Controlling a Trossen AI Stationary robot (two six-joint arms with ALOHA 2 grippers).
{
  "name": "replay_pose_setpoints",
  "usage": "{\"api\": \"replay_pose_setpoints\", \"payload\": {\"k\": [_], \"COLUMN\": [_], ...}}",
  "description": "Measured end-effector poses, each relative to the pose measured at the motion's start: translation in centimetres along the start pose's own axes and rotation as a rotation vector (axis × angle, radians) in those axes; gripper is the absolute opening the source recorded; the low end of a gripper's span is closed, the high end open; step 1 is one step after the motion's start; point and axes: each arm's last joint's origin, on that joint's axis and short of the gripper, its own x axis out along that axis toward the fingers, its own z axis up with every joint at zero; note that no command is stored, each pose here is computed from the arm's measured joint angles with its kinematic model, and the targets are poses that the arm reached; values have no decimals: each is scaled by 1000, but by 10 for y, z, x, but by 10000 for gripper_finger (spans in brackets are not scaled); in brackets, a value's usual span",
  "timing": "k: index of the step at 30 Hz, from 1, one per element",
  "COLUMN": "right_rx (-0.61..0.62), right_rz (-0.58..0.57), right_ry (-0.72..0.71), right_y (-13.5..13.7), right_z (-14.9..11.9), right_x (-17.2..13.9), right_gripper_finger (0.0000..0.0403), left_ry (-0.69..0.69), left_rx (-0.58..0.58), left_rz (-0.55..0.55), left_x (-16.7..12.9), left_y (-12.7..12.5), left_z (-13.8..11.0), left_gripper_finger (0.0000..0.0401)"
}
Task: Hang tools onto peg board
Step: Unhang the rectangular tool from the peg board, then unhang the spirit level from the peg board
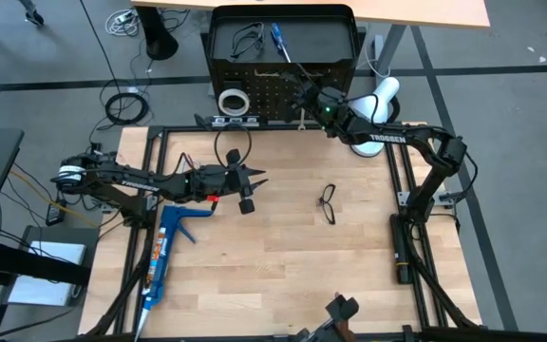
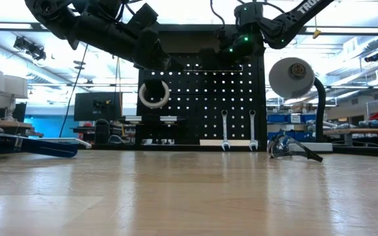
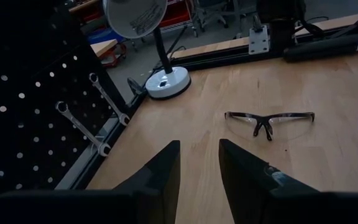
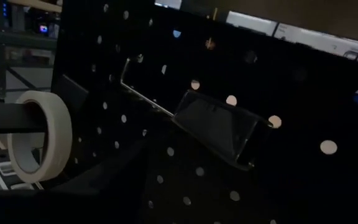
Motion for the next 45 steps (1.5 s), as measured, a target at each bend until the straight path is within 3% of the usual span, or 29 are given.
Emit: {"api": "replay_pose_setpoints", "payload": {"k": [15, 20, 22, 26, 29, 32, 40, 45], "right_rx": [-13, -52, -54, -88, -195, -225, -112, -10], "right_rz": [9, -30, 28, 156, 142, 125, 233, 282], "right_ry": [-46, -24, -24, -17, 51, 75, 171, 341], "right_y": [5, 4, 10, 38, 55, 67, 75, 73], "right_z": [6, 4, 6, 18, 21, 28, 44, 22], "right_x": [-2, -2, -6, -27, -45, -62, -106, -127], "right_gripper_finger": [289, 253, 231, 209, 209, 211, 209, 208], "left_ry": [0, 0, 2, 25, 30, 24, 55, 81], "left_rx": [0, 0, 1, 20, 42, 45, 97, 83], "left_rz": [0, 0, 0, -1, 17, 17, 43, 99], "left_x": [0, 0, 0, 0, 0, 0, -1, -1], "left_y": [0, 0, 0, 0, 0, 0, -3, 1], "left_z": [0, 0, 0, -2, -3, -2, -4, -6], "left_gripper_finger": [115, 115, 115, 115, 115, 115, 115, 115]}}
